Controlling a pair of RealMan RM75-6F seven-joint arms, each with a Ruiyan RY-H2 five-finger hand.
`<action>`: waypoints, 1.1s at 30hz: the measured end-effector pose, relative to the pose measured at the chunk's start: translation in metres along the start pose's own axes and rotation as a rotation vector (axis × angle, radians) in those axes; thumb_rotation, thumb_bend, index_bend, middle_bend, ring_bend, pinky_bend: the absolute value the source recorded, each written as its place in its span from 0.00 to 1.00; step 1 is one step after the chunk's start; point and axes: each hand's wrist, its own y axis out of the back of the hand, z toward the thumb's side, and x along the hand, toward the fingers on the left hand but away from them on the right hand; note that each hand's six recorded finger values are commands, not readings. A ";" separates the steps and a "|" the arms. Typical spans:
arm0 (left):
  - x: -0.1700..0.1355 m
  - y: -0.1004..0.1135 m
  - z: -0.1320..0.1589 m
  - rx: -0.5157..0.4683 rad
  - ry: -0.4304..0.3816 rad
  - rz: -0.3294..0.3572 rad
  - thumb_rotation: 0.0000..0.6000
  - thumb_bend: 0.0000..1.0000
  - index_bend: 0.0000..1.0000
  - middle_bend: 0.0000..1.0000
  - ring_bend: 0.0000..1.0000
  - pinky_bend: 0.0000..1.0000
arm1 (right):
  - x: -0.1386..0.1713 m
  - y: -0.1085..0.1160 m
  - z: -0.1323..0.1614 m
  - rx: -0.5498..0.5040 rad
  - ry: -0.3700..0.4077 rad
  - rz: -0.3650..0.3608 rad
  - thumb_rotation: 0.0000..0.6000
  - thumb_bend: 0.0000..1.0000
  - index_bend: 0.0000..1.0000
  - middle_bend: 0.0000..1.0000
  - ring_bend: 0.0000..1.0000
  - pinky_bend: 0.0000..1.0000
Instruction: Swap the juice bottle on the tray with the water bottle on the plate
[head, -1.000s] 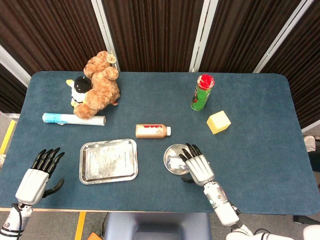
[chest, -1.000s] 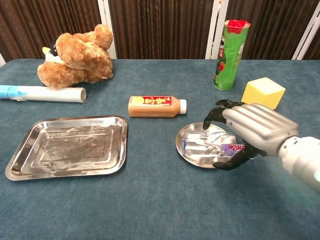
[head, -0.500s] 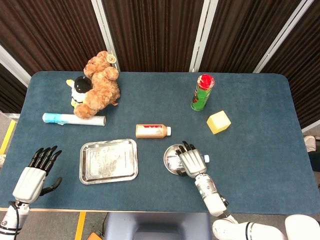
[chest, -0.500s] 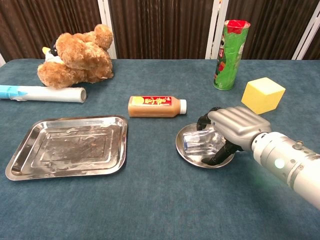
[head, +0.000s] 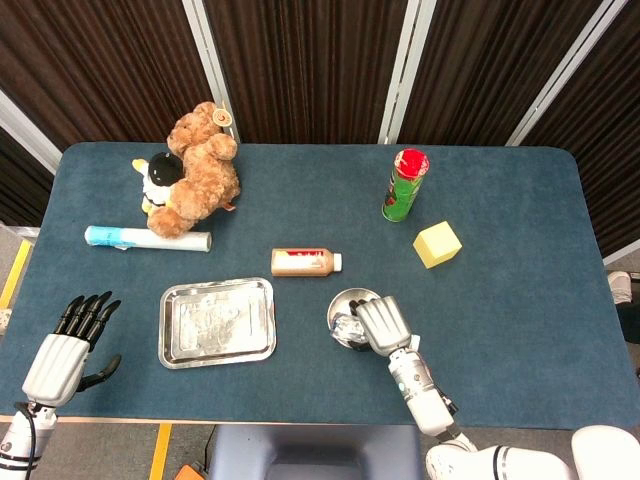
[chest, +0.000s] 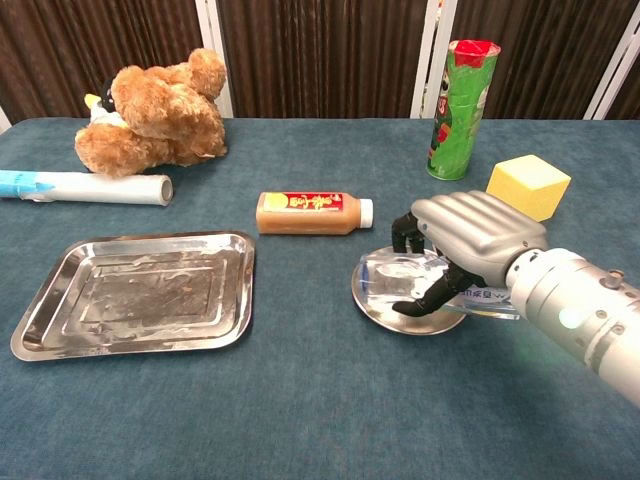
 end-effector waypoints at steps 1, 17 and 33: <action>0.000 0.001 0.000 0.000 0.001 0.002 1.00 0.35 0.00 0.00 0.00 0.04 | 0.003 0.003 0.005 -0.006 0.017 -0.006 1.00 0.37 0.88 0.75 0.76 0.87; -0.001 0.008 -0.006 0.013 0.023 0.023 1.00 0.34 0.00 0.00 0.00 0.04 | 0.027 -0.022 0.104 0.041 0.287 0.031 1.00 0.37 0.54 0.61 0.54 0.66; 0.001 0.005 -0.010 0.018 0.045 0.003 1.00 0.34 0.00 0.00 0.00 0.04 | 0.030 -0.026 0.090 -0.001 0.317 0.074 1.00 0.36 0.00 0.21 0.16 0.30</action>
